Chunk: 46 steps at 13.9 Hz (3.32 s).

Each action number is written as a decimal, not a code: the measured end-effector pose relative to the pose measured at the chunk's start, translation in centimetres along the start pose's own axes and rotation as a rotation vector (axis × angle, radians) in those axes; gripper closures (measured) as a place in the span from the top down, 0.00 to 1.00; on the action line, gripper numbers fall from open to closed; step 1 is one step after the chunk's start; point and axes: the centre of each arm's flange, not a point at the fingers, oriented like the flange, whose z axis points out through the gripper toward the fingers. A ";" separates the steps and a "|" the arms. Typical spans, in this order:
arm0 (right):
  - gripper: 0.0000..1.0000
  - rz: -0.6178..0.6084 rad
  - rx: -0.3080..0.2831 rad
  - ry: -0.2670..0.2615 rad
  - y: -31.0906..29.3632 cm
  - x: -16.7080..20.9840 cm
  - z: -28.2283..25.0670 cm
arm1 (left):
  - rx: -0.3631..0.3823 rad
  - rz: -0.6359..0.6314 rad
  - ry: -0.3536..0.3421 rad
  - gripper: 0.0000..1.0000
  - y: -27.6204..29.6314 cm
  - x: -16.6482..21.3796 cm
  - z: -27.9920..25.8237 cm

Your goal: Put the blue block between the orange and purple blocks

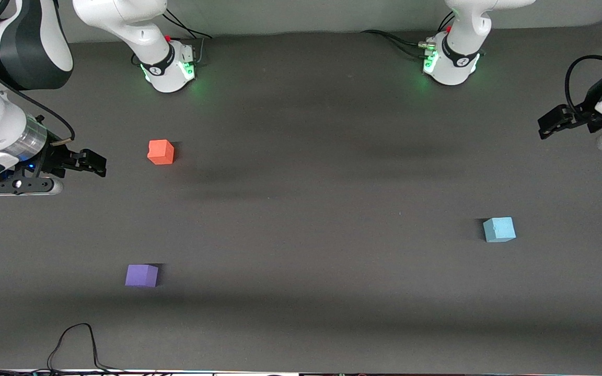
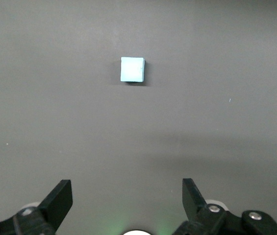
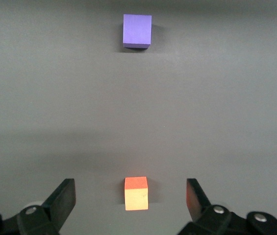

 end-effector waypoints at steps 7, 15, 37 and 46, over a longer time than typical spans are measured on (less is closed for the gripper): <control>1.00 0.001 -0.001 0.003 0.1 0.0 0.0 | -0.002 0.059 -0.020 1.00 0.0 1.0 -0.6; 1.00 -0.001 -0.003 0.008 -0.1 0.8 1.3 | 0.001 0.077 -0.074 1.00 0.3 0.4 -0.5; 1.00 -0.002 -0.004 0.007 -0.2 1.2 1.9 | -0.104 0.187 -0.152 0.99 -2.0 15.4 37.5; 1.00 -0.003 -0.004 0.003 -0.3 1.2 3.1 | -0.106 0.165 -0.145 0.61 -3.1 15.6 41.3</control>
